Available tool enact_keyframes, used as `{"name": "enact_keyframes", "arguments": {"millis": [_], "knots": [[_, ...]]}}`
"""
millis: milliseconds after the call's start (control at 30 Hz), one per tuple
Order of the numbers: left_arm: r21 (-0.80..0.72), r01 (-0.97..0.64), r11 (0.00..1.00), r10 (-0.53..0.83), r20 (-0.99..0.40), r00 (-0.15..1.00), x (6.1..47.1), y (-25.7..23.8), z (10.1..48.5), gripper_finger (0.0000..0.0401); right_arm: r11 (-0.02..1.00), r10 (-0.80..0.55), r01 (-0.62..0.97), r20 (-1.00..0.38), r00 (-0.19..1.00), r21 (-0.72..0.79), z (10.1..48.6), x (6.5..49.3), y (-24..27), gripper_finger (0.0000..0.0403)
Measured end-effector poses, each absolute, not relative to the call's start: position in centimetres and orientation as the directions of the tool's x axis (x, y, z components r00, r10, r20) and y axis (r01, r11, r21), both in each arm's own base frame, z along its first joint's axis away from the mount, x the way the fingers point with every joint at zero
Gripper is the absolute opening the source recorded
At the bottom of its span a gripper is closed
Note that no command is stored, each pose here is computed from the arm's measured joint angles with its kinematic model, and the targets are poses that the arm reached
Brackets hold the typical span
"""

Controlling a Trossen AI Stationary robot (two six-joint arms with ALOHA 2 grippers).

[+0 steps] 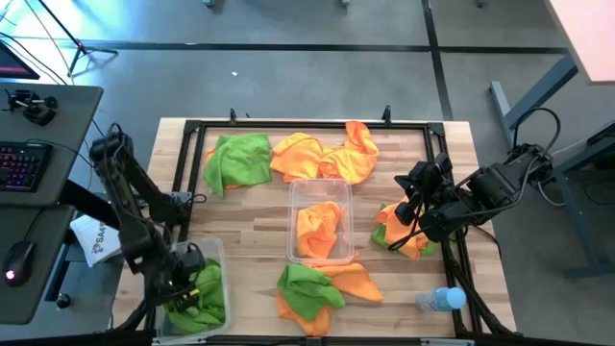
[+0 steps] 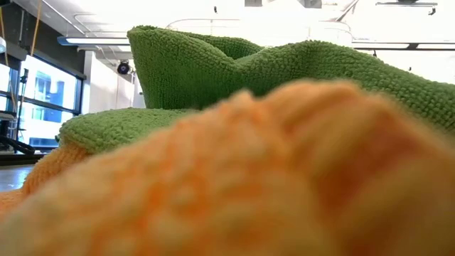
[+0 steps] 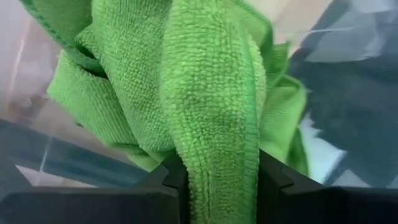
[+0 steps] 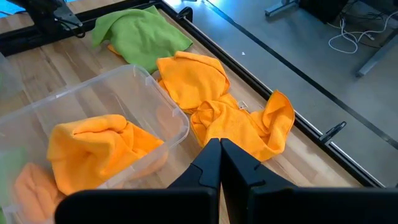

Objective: Sort microfiber towel by color & place in baskets
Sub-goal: Put the green microfiber towel into the left transparent bin

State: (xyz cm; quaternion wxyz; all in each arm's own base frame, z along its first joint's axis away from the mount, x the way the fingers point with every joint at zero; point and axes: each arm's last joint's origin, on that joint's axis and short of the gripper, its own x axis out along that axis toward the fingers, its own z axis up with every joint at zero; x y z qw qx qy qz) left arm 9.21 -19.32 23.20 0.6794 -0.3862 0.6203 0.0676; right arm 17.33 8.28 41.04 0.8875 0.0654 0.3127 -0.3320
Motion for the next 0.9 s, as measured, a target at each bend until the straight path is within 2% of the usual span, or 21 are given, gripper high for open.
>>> {"name": "enact_keyframes", "arguments": {"millis": [367, 533, 700, 900], "knots": [[-0.412, -0.580, 0.703, -0.356, -0.910, 0.214, 8.7, -18.3, 23.6, 0.0042, 0.781, -0.548, 0.614, -0.599, 0.584, -0.116, 41.0, 17.3, 8.3, 0.0000], [-0.443, -0.577, 0.686, -0.318, -0.896, 0.311, 9.0, -18.2, 23.7, 0.0019, 0.774, -0.565, 0.620, -0.580, 0.587, -0.127, 41.1, 17.3, 8.2, 0.0000], [-0.485, -0.561, 0.670, -0.258, -0.862, 0.437, 9.6, -18.5, 23.6, 0.0019, 0.768, -0.573, 0.628, -0.577, 0.582, -0.129, 41.1, 17.4, 8.1, 0.0000], [-0.455, -0.586, 0.670, -0.219, -0.876, 0.430, 9.8, -18.8, 22.9, 0.0053, 0.760, -0.580, 0.637, -0.580, 0.572, -0.131, 41.1, 17.5, 7.8, 0.0000]]}}
